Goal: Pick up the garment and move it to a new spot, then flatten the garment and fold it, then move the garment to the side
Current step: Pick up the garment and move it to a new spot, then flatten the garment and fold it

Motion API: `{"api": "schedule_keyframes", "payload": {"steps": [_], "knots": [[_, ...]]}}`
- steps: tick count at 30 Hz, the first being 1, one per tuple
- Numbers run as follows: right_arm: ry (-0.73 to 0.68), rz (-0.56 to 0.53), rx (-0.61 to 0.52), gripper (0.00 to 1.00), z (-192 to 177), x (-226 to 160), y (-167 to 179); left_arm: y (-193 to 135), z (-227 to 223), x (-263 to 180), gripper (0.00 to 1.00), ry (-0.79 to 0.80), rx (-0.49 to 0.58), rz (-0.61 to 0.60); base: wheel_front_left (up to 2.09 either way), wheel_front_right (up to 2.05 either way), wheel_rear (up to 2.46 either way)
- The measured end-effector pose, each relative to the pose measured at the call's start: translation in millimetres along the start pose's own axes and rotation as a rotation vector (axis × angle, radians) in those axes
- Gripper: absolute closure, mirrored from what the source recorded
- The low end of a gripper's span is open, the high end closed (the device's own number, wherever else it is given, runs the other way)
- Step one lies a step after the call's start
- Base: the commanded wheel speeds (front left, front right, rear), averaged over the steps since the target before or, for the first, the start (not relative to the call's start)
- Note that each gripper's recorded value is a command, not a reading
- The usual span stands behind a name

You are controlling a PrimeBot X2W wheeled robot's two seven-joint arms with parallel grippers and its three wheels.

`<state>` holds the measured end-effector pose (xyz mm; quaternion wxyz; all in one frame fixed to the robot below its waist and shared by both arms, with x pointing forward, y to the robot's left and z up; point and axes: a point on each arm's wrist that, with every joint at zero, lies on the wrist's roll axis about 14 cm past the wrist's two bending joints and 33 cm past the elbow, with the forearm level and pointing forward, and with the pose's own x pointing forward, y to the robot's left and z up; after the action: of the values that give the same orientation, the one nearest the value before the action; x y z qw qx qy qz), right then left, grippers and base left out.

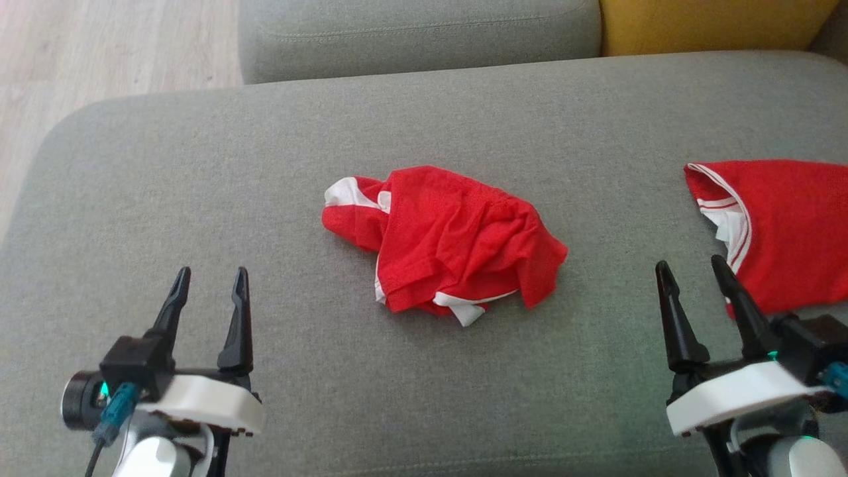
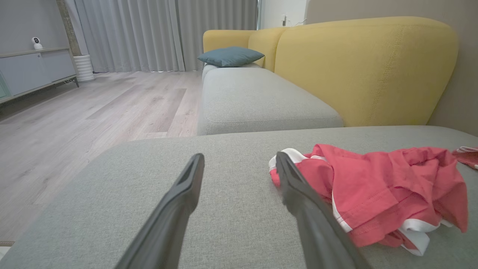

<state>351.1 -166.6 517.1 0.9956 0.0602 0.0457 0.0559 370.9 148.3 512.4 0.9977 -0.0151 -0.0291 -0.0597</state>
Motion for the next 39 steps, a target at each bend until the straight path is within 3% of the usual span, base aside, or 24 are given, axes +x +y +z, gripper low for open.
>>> {"api": "schedule_keyframes", "payload": {"steps": [17,26,31,39], "knots": [[0.062,0.034,0.002,0.00,-13,7,10,4,-3,1,0.00,0.005,0.016,0.014,0.00,0.00,0.00],[0.229,0.301,-0.029,0.00,-44,36,86,8,8,17,0.00,-0.035,0.028,0.029,0.00,0.00,0.00],[0.320,0.462,-0.118,0.00,-59,54,126,8,8,23,0.00,-0.045,0.020,0.045,0.00,0.00,0.00],[0.472,0.538,-0.211,0.00,-93,75,141,15,13,30,0.00,-0.065,0.017,0.076,0.00,0.00,0.00]]}}
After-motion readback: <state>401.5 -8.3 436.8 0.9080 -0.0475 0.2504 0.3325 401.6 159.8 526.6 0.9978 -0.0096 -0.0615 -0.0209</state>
